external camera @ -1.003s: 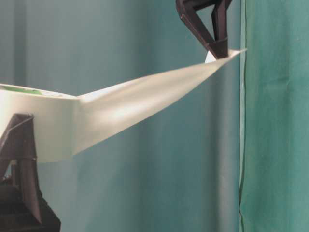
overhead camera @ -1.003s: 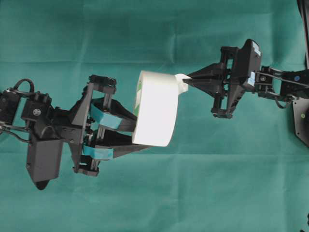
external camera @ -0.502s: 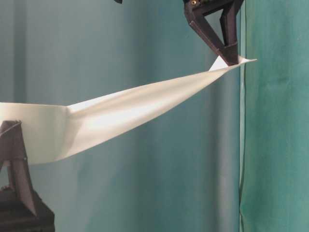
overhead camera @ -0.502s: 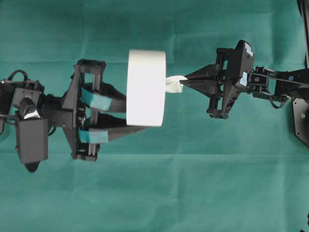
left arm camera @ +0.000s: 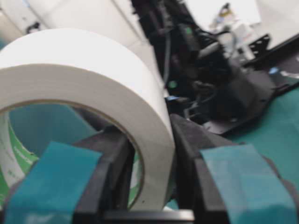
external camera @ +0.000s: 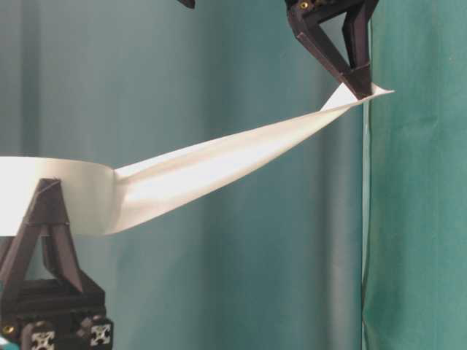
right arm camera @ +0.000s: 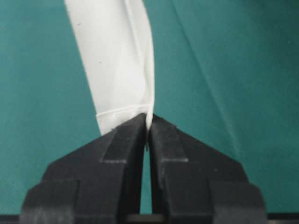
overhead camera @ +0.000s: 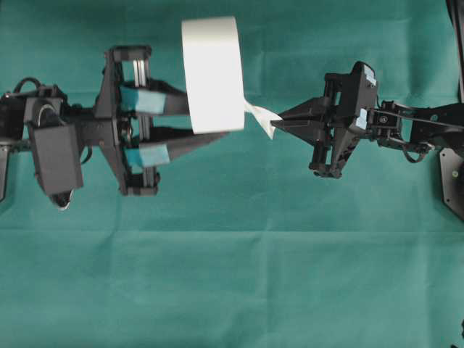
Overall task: Peel off the duct tape with your right arm.
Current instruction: 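Swing the roll upward with the left gripper, peeling more tape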
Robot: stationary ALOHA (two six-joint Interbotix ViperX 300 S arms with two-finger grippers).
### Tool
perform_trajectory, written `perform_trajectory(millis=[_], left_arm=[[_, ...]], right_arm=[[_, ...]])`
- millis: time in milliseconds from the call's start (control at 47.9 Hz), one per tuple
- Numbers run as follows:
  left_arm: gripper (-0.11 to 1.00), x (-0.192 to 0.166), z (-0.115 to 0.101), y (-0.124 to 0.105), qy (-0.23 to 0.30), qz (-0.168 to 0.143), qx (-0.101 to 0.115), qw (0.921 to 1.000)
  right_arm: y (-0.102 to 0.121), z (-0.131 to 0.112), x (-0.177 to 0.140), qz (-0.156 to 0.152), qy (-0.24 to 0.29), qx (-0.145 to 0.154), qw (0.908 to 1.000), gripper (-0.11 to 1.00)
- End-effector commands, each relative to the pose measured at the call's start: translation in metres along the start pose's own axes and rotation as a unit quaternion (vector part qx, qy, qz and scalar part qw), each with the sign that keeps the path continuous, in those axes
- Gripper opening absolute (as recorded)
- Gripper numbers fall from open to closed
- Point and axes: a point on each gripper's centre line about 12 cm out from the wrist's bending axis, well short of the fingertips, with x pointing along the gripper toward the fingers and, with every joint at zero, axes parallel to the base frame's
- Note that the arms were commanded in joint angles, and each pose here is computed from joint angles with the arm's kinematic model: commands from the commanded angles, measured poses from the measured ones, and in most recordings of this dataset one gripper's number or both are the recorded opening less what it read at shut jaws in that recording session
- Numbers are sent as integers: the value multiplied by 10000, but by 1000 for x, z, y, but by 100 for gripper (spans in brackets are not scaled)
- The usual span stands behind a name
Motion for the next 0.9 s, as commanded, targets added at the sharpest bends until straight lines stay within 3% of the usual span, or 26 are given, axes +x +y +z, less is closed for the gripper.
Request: perform_trajectory(millis=[0, 397, 878], left_arm=[[20, -6, 19, 24, -339, 396, 61, 9986], [20, -10, -4, 58, -26, 880, 192, 9959], [20, -28, 1, 78, -317, 1392, 261, 9894]], right_arm=[[-2, 1, 0, -34, 10, 20, 10000, -9], [-2, 0, 0, -47, 78, 23, 10000, -9], [-2, 0, 1, -41, 110, 21, 9999, -9]])
